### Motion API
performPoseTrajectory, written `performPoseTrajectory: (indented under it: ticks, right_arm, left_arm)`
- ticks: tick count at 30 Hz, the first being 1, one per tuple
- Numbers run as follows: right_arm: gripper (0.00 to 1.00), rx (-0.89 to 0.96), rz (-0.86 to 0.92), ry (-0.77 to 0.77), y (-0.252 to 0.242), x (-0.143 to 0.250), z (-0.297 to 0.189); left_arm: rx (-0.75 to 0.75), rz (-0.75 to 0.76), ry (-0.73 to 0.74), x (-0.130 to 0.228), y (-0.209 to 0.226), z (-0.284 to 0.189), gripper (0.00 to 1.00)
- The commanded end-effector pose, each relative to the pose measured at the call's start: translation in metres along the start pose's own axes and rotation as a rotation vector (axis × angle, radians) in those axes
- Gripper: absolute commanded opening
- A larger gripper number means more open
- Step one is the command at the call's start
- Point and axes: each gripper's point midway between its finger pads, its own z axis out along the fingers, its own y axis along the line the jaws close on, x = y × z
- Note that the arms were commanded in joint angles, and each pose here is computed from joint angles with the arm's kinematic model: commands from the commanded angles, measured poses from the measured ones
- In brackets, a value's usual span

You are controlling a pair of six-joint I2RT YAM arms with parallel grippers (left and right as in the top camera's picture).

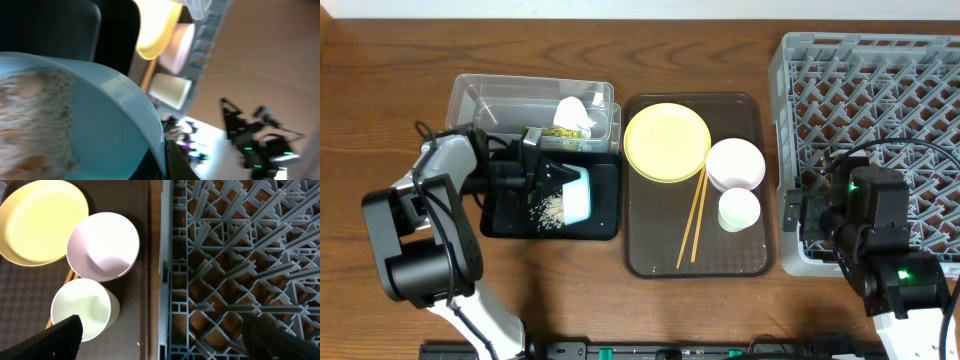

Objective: Sort waste into correct bins and load items into the dishwasher rack
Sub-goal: 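Carry the blue bowl over the black tray and tip the rice out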

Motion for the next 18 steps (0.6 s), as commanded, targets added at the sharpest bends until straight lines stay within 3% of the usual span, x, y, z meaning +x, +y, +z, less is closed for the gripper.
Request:
performPoseTrajectory:
  ticks: [1,5,18]
  right_arm:
    - [0.99,-0.005,0.01,-0.019,0.002,-0.007,-0.005]
    - [0.99,-0.004,0.01,-0.02,0.001,-0.007,-0.005]
    - [0.99,-0.004,0.01,-0.019,0.001,-0.007,-0.005]
  left_arm:
    - [0.193,-0.092,-0.019,-0.004,-0.022,-0.006,0.06]
    - [0.287,-0.203,-0.016,-0.007,-0.036,-0.011,0.07]
    - [0.288,-0.633,0.046,-0.007,-0.036,-0.011,0.07]
